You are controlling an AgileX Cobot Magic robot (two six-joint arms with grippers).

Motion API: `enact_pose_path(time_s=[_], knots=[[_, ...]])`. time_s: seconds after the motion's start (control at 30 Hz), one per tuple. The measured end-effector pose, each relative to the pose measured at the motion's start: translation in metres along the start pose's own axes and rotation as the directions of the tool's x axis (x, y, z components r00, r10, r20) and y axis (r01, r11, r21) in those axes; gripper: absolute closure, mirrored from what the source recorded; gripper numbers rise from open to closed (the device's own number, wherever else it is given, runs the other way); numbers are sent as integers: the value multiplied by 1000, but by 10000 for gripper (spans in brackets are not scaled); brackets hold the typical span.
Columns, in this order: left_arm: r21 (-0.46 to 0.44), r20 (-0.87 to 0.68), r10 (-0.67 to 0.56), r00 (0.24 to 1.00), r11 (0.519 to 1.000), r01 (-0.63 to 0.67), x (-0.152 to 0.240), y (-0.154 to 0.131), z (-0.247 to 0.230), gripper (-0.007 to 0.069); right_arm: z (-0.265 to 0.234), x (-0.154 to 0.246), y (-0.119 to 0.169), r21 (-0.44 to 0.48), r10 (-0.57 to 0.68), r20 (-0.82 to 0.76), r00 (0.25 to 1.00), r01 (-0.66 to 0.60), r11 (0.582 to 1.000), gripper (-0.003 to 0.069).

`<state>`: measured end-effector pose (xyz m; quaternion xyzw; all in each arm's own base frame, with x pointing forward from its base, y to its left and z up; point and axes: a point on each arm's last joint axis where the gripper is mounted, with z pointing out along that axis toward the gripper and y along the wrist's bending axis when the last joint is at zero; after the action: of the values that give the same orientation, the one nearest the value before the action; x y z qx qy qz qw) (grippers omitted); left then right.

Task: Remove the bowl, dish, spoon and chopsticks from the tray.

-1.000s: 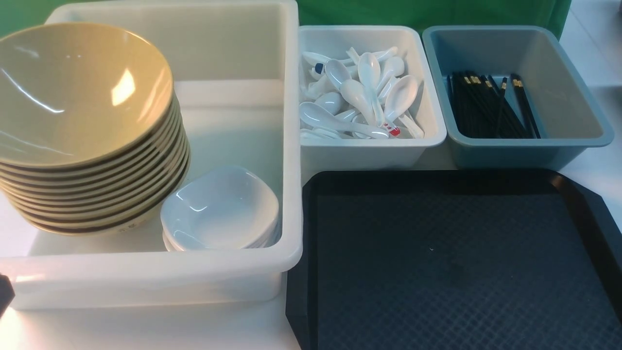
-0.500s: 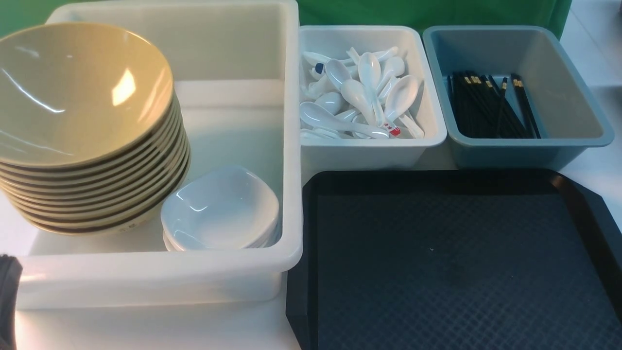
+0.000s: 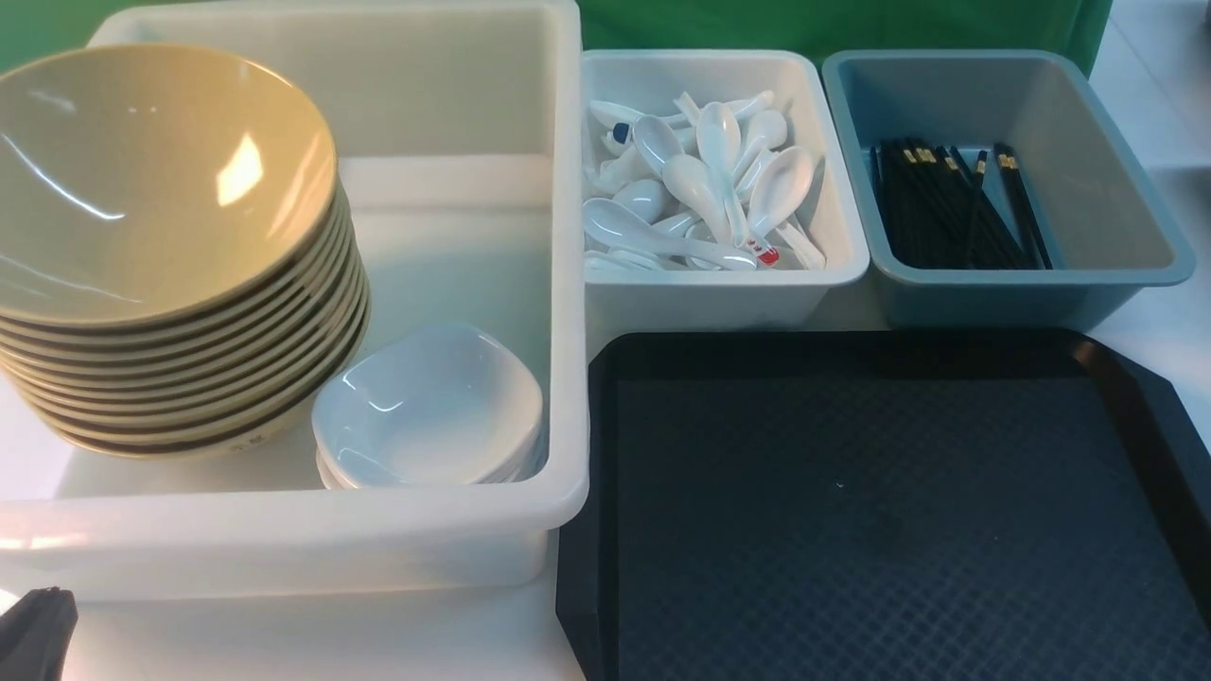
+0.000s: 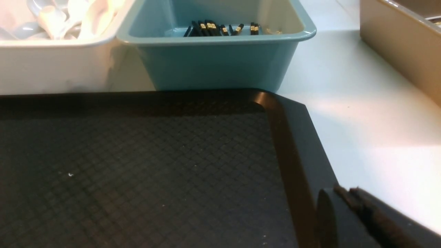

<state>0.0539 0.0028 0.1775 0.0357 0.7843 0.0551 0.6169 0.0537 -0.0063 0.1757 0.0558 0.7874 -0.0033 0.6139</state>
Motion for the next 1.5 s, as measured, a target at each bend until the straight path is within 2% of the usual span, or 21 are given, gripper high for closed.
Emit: enact_pose_path(time_s=[1.5], knots=[[6, 0, -17, 1000, 1000, 17, 0, -1, 0, 636, 0, 0, 0, 0, 0, 0, 1000, 0, 1000, 547]])
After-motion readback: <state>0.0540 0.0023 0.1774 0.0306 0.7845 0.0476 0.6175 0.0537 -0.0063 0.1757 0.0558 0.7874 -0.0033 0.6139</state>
